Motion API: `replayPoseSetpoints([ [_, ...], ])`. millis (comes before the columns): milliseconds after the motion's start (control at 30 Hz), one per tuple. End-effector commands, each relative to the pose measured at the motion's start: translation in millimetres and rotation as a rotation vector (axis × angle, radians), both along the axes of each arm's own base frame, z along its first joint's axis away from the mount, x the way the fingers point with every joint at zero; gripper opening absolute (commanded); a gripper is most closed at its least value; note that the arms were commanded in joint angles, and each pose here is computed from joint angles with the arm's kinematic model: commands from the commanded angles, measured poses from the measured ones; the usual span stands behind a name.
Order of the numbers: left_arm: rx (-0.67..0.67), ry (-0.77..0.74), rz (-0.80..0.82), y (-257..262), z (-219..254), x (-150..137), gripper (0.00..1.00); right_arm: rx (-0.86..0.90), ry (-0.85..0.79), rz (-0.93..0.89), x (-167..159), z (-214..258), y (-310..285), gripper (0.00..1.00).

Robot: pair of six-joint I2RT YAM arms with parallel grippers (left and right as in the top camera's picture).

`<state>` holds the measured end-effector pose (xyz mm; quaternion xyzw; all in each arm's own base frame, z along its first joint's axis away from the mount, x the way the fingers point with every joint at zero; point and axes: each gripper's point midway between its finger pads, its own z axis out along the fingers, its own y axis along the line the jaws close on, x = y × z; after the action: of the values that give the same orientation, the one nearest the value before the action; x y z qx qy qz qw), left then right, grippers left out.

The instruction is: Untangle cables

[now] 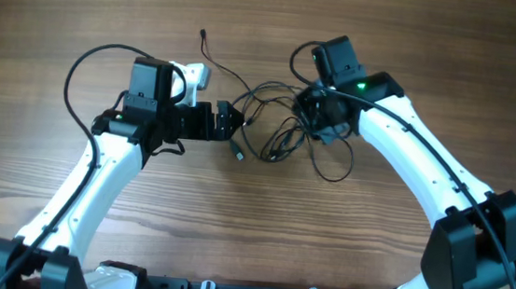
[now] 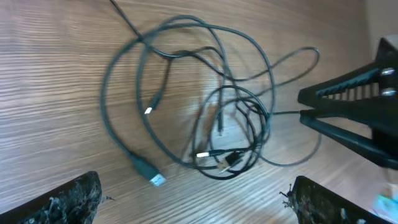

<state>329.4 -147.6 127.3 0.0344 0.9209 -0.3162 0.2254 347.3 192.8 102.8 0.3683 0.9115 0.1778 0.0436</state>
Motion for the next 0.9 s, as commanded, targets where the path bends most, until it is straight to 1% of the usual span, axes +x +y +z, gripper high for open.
replayPoseSetpoints([
  [0,-0.079,0.012,-0.083,-24,-1,-4,0.65,-0.074,-0.032,0.151,11,-6,-41,0.33],
  [33,-0.075,0.007,-0.09,-28,-2,-4,0.61,-0.048,-0.024,0.209,9,-6,-48,0.35],
  [100,-0.037,0.001,-0.088,-35,-7,-4,0.59,-0.037,0.007,0.247,4,-10,-65,0.38],
  [133,-0.021,0.0,-0.078,-39,-8,-3,0.59,-0.037,0.016,0.254,2,-13,-71,0.38],
  [167,0.001,-0.002,-0.052,-45,-9,-2,0.58,-0.036,0.034,0.247,-2,-21,-80,0.35],
  [200,0.009,0.0,-0.028,-51,-6,-1,0.62,-0.02,0.041,0.242,-4,-28,-84,0.25],
  [233,0.005,0.001,-0.02,-57,1,1,0.63,0.009,0.038,0.246,-6,-33,-85,0.18],
  [267,0.005,0.002,-0.013,-63,7,4,0.68,0.047,0.039,0.241,-8,-38,-84,0.17],
  [333,0.057,-0.006,-0.001,-70,14,12,0.73,0.097,0.023,0.237,-7,-44,-84,0.17],
  [400,0.133,-0.017,0.005,-81,13,22,0.79,0.124,-0.007,0.234,-3,-47,-92,0.21],
  [433,0.142,-0.019,-0.012,-91,10,24,0.8,0.122,-0.014,0.234,-1,-47,-97,0.24],
  [467,0.142,-0.02,-0.037,-104,2,25,0.8,0.118,-0.021,0.235,0,-47,-102,0.25],
  [500,0.15,-0.022,-0.05,-114,-8,26,0.75,0.117,-0.023,0.237,0,-47,-104,0.26],
  [567,0.217,-0.016,-0.032,-119,-35,31,0.75,0.118,-0.026,0.255,-1,-47,-103,0.32],
  [600,0.229,-0.007,-0.037,-122,-45,31,0.76,0.119,-0.019,0.257,-3,-48,-102,0.34],
  [700,0.233,-0.001,-0.055,-131,-60,32,0.77,0.114,-0.029,0.288,-3,-48,-99,0.33],
  [867,0.236,0.001,-0.064,-134,-63,29,0.75,0.114,-0.032,0.288,-2,-47,-99,0.34],
])
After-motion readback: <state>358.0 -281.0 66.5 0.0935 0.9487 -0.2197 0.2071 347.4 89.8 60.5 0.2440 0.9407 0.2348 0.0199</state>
